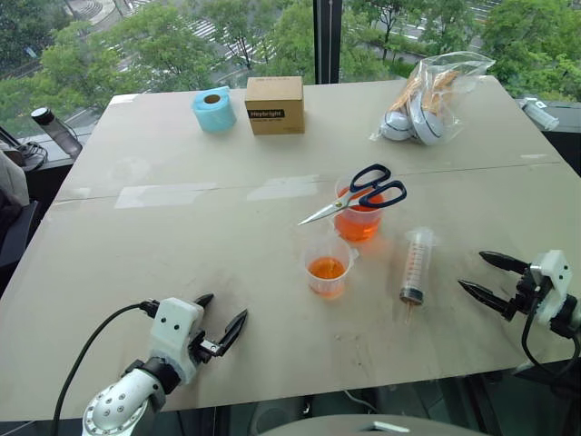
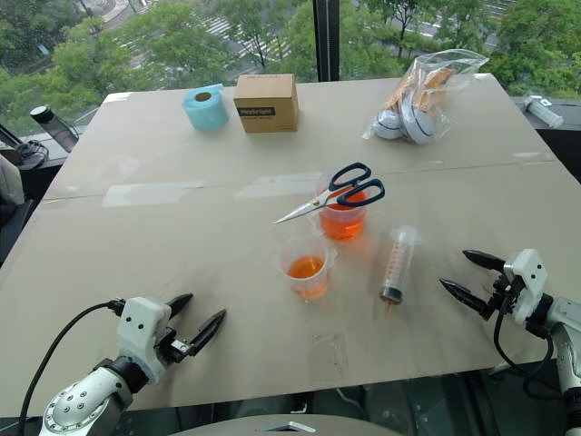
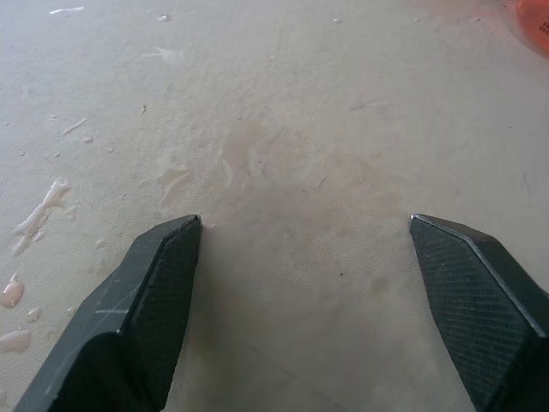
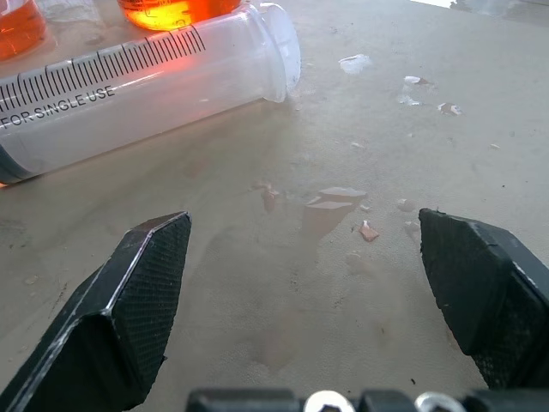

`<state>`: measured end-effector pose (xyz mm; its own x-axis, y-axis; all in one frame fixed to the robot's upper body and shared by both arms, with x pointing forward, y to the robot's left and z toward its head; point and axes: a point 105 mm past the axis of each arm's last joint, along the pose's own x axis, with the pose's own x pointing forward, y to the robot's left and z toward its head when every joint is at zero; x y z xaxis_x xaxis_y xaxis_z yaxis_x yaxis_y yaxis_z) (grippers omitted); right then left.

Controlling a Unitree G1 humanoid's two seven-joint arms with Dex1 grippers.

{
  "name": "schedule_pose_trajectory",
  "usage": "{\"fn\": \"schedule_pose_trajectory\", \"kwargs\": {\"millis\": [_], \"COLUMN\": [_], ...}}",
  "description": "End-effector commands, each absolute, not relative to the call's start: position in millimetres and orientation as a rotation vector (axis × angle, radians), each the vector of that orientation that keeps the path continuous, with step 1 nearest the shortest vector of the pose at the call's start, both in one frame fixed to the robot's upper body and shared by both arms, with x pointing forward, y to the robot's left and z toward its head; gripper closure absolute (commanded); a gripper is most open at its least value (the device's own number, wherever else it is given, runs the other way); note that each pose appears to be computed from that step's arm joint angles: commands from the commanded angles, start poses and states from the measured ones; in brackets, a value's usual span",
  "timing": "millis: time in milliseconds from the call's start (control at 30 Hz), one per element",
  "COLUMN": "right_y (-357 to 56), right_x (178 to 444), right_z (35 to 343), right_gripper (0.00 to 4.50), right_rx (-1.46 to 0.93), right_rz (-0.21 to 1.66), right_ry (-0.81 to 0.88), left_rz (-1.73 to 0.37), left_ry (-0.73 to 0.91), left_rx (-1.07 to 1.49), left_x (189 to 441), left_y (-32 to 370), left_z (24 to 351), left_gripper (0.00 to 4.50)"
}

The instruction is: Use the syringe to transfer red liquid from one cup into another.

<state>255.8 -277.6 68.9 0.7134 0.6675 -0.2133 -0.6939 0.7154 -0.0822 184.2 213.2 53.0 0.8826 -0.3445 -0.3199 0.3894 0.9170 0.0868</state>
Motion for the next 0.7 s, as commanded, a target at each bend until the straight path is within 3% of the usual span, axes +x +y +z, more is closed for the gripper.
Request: {"fn": "schedule_pose_trajectory", "kwargs": {"millis": [33,700], "right_y": [-282.0,-289.9], "right_x": [257.1,265.0], "right_z": [76.9,76.9], "right_gripper": [0.01,0.01], "right_rx": [-0.204,-0.238], "right_rz": [0.757,0.75], "right_ry": [0.144,0.171], "left_rz": [-0.411,-0.422], "left_ry": [0.288,0.266], "left_rx": [0.165,0.164], "left_x": [184.0,189.7], "left_y": [208.8,208.3], "left_z": [60.4,62.6], "left_gripper": [0.53,0.53]}}
